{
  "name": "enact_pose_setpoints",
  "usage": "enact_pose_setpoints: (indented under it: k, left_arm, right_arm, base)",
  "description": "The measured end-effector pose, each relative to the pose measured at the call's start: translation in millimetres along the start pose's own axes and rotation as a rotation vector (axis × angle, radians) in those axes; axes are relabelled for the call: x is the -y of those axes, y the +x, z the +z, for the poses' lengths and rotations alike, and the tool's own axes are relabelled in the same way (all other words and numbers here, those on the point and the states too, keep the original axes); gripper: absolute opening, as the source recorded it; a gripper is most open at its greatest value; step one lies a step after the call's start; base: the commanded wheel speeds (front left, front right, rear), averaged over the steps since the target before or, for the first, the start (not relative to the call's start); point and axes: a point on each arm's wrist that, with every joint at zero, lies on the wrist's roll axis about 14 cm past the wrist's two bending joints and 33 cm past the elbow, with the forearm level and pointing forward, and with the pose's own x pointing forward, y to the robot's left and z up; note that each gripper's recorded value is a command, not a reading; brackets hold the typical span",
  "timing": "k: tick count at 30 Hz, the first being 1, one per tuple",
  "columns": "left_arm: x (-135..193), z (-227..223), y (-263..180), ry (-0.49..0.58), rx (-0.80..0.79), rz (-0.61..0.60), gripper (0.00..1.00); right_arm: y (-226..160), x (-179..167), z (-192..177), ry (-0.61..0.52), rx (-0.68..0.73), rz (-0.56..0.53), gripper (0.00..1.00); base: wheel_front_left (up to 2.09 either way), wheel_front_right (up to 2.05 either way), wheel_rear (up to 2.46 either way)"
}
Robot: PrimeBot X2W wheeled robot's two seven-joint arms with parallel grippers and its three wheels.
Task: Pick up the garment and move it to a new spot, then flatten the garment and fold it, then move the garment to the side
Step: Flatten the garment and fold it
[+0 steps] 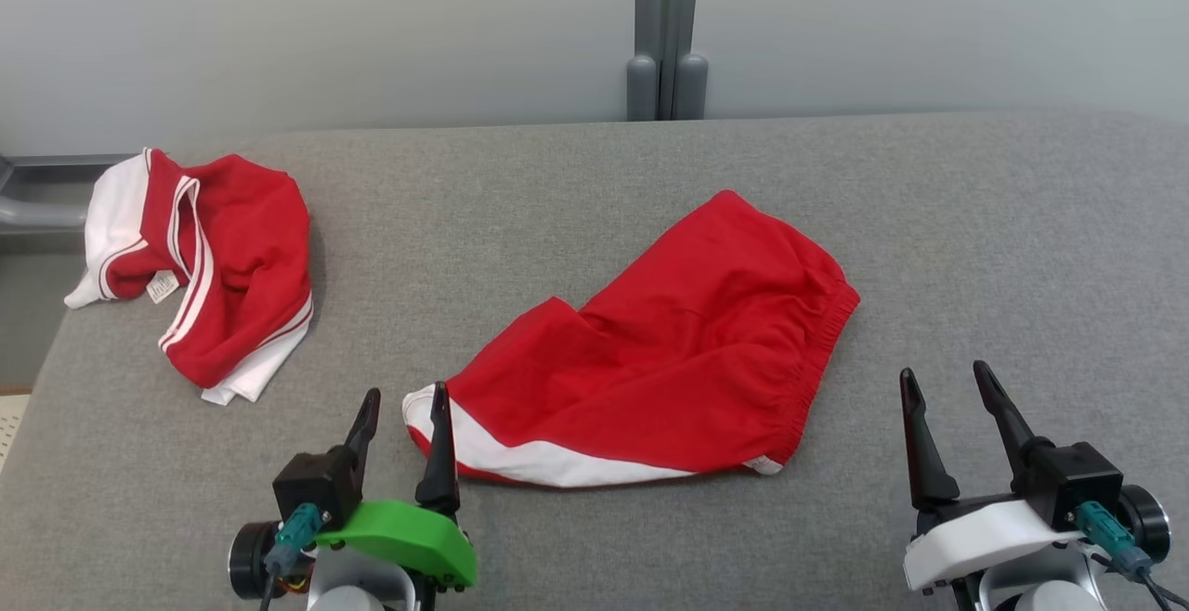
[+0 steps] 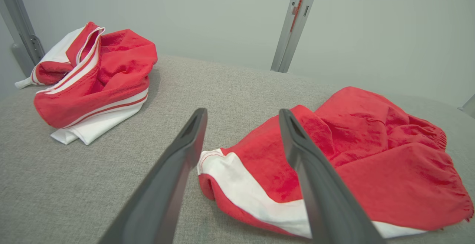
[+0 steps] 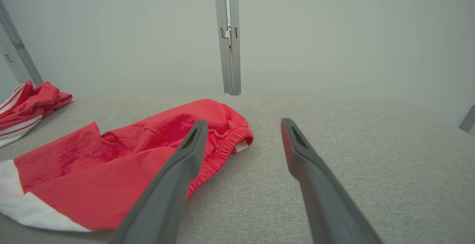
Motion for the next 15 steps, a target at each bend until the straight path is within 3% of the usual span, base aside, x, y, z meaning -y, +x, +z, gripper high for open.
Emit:
enact_pose_setpoints:
  k: [15]
  left_arm:
    - [-4,3,-31,-0.024,0.027,0.04,1.0]
  right_arm:
    - [-13,-17,4,0.032,0.011,0.041,1.0]
  base:
    - [0.0,0.0,0.0]
